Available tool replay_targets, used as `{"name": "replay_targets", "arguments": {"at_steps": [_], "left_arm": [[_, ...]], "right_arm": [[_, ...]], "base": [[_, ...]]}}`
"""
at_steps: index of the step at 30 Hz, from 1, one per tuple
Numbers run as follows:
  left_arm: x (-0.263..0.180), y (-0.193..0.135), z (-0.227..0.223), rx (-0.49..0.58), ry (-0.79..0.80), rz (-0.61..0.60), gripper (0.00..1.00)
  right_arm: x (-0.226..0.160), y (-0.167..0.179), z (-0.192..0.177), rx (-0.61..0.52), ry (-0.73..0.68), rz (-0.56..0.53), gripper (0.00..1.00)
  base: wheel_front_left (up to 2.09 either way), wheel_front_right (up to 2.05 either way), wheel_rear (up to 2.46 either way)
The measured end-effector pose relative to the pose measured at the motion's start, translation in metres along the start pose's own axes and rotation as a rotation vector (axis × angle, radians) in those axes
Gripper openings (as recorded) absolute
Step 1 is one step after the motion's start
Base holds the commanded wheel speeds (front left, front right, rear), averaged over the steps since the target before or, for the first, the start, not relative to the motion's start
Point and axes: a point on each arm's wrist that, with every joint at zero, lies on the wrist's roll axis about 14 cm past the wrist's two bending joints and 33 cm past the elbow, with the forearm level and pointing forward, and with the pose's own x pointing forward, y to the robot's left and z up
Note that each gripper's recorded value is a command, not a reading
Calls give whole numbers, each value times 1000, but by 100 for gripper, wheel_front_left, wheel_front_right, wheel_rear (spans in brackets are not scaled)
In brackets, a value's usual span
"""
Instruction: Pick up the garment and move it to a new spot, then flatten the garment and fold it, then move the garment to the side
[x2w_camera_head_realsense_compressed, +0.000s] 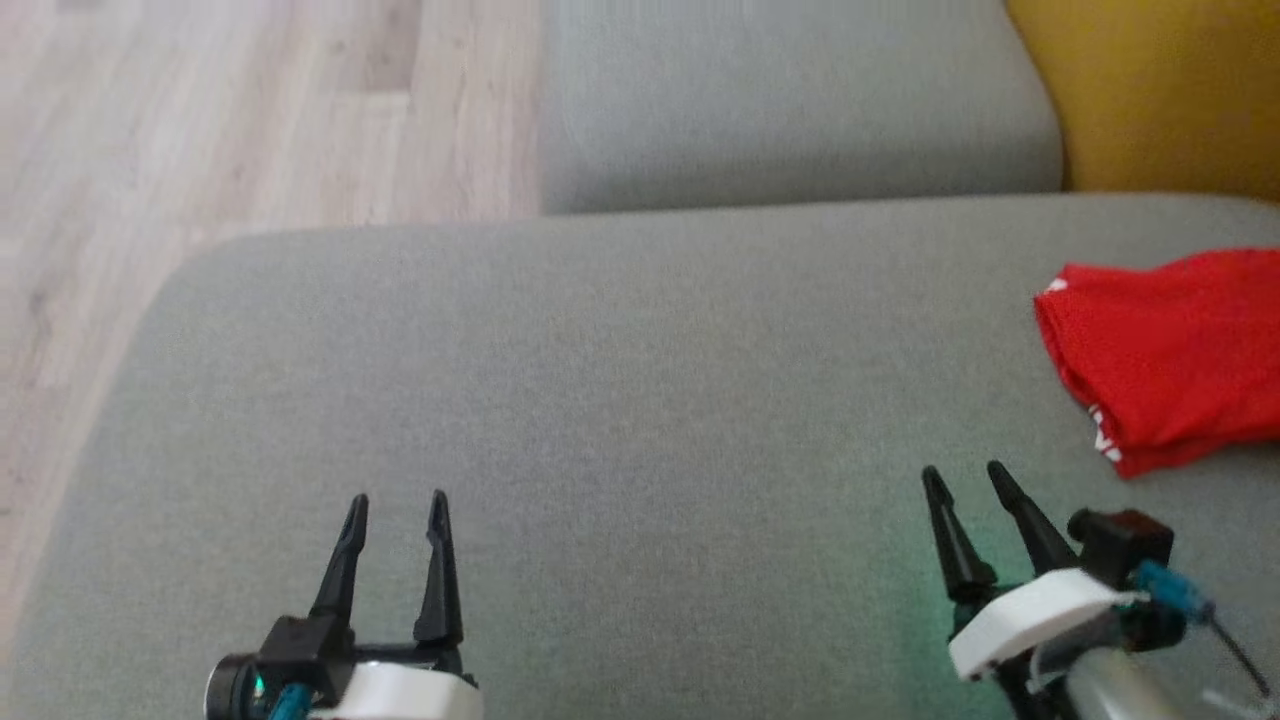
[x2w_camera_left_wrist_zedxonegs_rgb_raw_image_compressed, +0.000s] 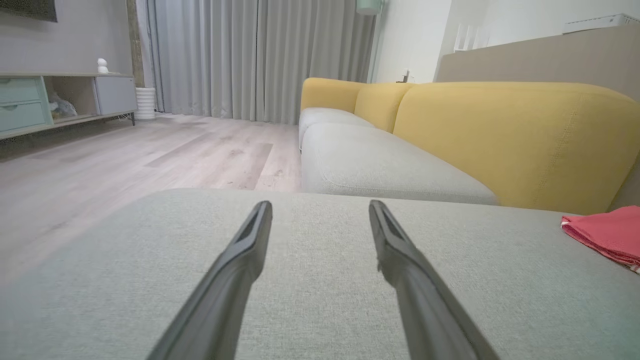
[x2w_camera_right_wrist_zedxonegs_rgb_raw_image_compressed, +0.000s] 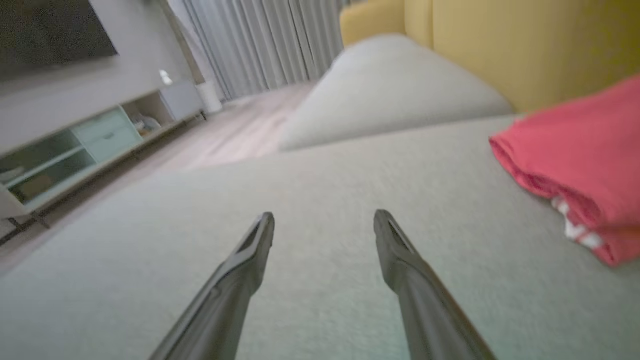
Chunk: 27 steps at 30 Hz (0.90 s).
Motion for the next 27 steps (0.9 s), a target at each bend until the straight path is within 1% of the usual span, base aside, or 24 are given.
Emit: {"name": "replay_targets", "arguments": {"at_steps": [3,5,10,16,17,19,21,23,27], "left_arm": [[-9,7,7,25,-27,21,100],[-17,9,4,35,-22,26,100],[-34,10,-9,48,16,31,100],[-35,11,-11,61,20,36,100],[-35,11,-12,65,21,35,0],[-39,12,-21,69,51,36,0],[-47,15,-38,69,106,46,0],[-54,17,-48,50,146,58,0],[-54,19,-51,5,162,67,0]], "right_arm": [[-11,25,27,-25,-130,30,100],[-24,34,30,-48,-166,32,100],[-49,34,13,-59,-152,-7,100],[-49,36,19,-67,-174,-8,100],[-49,36,19,-65,-174,-8,0],[-50,35,11,-61,-148,-11,0],[-55,33,-7,-51,-96,-22,0],[-61,30,-19,-28,-63,-34,0],[-61,27,-20,18,-56,-50,0]], "base": [[0,0,0],[0,0,0],[0,0,0],[0,0,0],[0,0,0],[0,0,0],[0,0,0],[0,0,0],[0,0,0]]}}
